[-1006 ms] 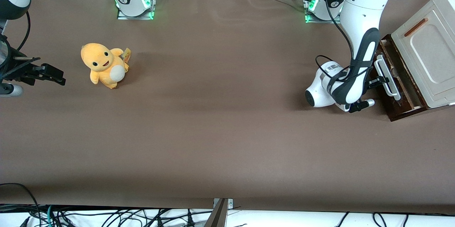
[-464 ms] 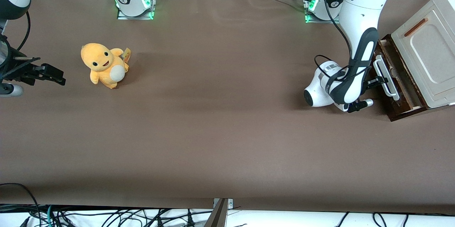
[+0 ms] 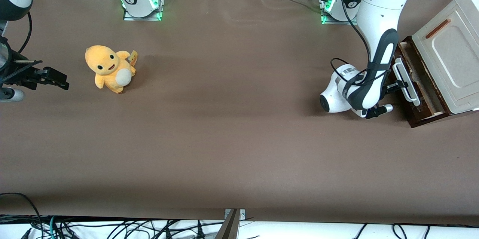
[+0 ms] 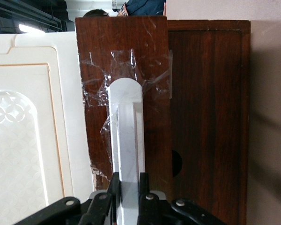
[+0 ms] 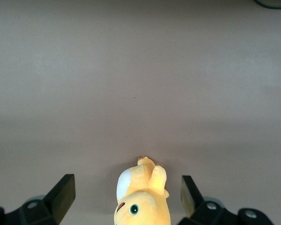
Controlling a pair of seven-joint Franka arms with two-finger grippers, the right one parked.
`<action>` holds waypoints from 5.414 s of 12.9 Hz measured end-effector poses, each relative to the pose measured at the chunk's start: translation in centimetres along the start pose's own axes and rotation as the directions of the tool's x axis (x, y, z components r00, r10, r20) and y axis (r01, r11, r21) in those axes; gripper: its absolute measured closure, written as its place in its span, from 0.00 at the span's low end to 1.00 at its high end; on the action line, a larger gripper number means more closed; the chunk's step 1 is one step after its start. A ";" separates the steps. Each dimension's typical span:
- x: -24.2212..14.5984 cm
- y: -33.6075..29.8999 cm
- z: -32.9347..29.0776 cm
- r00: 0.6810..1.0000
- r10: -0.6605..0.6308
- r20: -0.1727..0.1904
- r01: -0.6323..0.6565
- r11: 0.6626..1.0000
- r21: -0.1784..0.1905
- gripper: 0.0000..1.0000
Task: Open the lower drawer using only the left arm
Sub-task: 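Pull the handle with the left gripper, sliding the drawer outward, then open the left gripper and back it away from the handle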
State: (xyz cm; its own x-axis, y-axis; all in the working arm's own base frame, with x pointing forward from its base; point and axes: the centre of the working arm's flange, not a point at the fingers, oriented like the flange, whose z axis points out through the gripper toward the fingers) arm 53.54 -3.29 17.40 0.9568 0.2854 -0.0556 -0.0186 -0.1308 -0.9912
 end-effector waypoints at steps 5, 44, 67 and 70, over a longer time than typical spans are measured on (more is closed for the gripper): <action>0.0 -0.1 -0.4 1.000 -0.003 0.002 0.003 1.000 -0.006 0.81; -1.3 0.1 -3.6 1.000 -0.002 0.022 0.002 1.000 -0.018 0.81; -2.5 -0.5 -6.7 0.999 -0.005 0.050 0.007 0.999 -0.032 0.09; -1.2 -2.2 -8.5 0.997 -0.043 0.066 0.049 0.995 -0.092 0.09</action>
State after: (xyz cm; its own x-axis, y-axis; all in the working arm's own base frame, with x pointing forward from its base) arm 54.90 -11.38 20.61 0.9356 0.3523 -0.0211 0.0545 -0.2033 -0.9776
